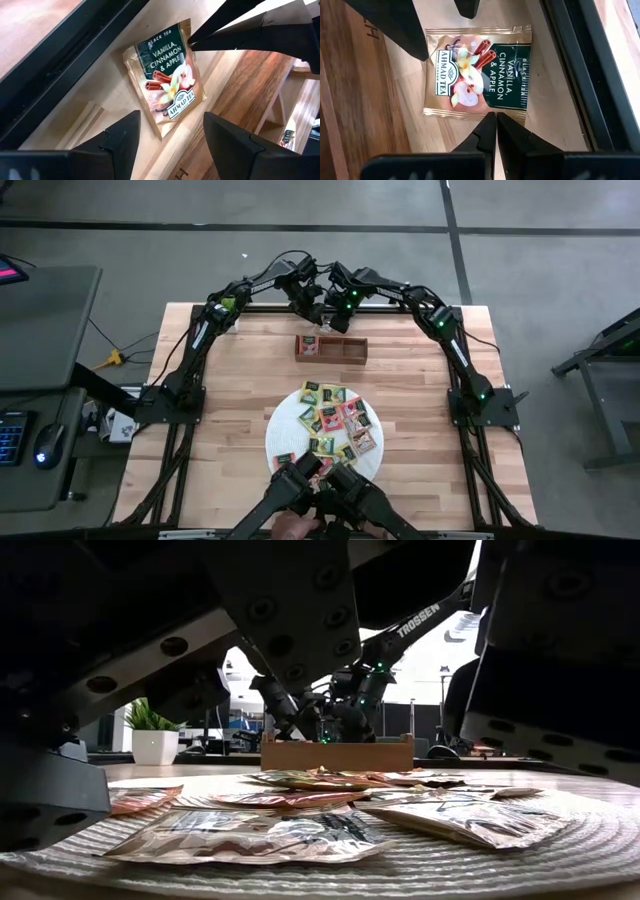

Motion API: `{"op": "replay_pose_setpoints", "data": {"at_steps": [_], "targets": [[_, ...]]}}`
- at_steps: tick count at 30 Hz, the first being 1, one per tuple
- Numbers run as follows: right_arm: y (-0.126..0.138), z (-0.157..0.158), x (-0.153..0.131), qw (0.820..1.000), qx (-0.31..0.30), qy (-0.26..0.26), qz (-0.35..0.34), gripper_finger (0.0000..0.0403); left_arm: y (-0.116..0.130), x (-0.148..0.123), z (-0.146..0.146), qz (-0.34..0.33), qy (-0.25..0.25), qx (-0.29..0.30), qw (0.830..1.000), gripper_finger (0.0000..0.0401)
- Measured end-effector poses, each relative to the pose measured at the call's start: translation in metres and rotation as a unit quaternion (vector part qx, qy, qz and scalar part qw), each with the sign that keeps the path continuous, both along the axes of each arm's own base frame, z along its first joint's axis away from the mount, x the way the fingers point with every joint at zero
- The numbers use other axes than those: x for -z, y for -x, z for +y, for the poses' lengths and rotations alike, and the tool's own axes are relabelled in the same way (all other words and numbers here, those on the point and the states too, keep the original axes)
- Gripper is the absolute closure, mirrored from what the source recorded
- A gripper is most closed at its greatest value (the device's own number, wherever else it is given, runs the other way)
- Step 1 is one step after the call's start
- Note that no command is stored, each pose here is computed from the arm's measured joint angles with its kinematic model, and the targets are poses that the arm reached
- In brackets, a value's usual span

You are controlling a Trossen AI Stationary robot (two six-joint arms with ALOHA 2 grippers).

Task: Pick & Place Tea
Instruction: Put the brown tea bag into the middle section of the wooden organizer

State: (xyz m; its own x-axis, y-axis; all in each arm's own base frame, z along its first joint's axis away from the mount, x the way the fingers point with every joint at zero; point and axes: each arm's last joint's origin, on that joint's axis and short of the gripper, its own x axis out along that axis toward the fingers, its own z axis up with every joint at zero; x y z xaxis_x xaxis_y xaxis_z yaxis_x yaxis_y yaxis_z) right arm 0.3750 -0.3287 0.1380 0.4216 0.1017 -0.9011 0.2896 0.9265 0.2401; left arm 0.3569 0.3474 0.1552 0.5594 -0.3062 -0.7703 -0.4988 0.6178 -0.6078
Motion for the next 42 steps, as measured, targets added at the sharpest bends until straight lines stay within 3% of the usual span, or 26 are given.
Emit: {"op": "replay_pose_setpoints", "data": {"at_steps": [38,42], "targets": [[-0.0054,0.0023,0.0049,0.998,-0.047,-0.006,-0.034,0.0391,0.0026,-0.0016,-0.0007,-0.012,-0.006,0.03,0.999,0.0187],[-0.0058,0.0019,0.0047,0.998,-0.044,-0.006,-0.037,0.0391,0.0028,-0.0013,0.0006,0.0,-0.027,0.03,0.999,0.0187]]}}
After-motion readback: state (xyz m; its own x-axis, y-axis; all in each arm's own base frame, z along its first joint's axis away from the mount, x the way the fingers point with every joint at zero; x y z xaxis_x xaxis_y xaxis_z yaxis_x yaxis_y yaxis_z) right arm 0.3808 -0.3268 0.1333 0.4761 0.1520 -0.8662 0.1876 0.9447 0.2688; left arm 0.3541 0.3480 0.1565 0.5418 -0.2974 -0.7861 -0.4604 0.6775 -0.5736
